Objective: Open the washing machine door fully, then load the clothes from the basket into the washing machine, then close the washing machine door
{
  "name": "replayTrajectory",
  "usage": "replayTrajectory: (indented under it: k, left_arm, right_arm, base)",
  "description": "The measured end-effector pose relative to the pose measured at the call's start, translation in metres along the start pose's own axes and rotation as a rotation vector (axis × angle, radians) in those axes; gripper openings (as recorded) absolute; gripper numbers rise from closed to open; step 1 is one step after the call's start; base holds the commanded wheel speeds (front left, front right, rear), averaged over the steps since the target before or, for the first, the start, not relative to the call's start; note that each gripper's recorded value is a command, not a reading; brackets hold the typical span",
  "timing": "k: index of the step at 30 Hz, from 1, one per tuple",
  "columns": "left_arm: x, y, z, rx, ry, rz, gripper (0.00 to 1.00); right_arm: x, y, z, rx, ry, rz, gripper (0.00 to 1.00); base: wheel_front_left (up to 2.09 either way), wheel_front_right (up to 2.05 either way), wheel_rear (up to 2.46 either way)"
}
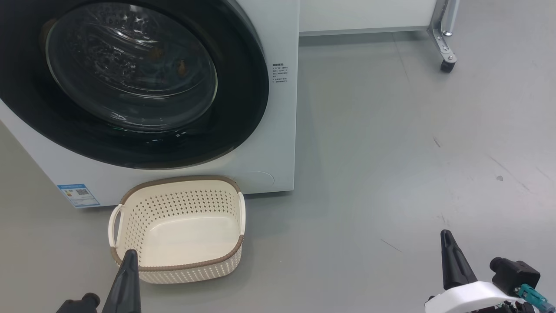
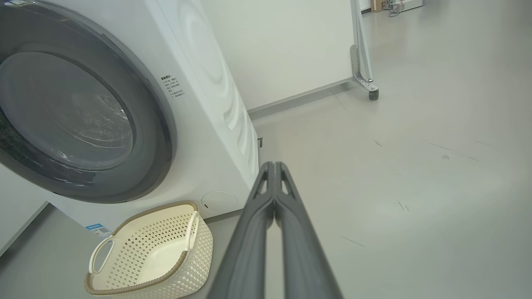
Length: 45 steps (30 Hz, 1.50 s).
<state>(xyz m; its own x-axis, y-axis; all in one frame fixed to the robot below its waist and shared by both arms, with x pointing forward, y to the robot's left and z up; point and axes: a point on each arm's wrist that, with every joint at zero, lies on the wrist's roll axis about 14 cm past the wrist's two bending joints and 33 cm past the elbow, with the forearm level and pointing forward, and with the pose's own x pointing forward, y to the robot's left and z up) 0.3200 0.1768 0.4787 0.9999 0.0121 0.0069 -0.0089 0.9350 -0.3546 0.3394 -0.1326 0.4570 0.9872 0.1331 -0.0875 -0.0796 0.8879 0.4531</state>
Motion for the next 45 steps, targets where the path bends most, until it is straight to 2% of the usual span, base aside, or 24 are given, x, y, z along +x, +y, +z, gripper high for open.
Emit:
replayTrajectory:
  k: [22,45]
  left_arm:
    - [0.003,0.008,-0.006,-0.302,0.032,0.064,0.00]
    - [0.017,0.014,-0.007,-0.582,0.061,0.090,0.00]
  right_arm:
    - [0.001,-0.022,0.003,0.263,0.009,-0.094,0.00]
    - [0.007,-0.038,0.014,0.529,-0.014,-0.141,0.00]
  base:
    - [0.00,0.00,0.00]
    - [0.00,0.00,0.00]
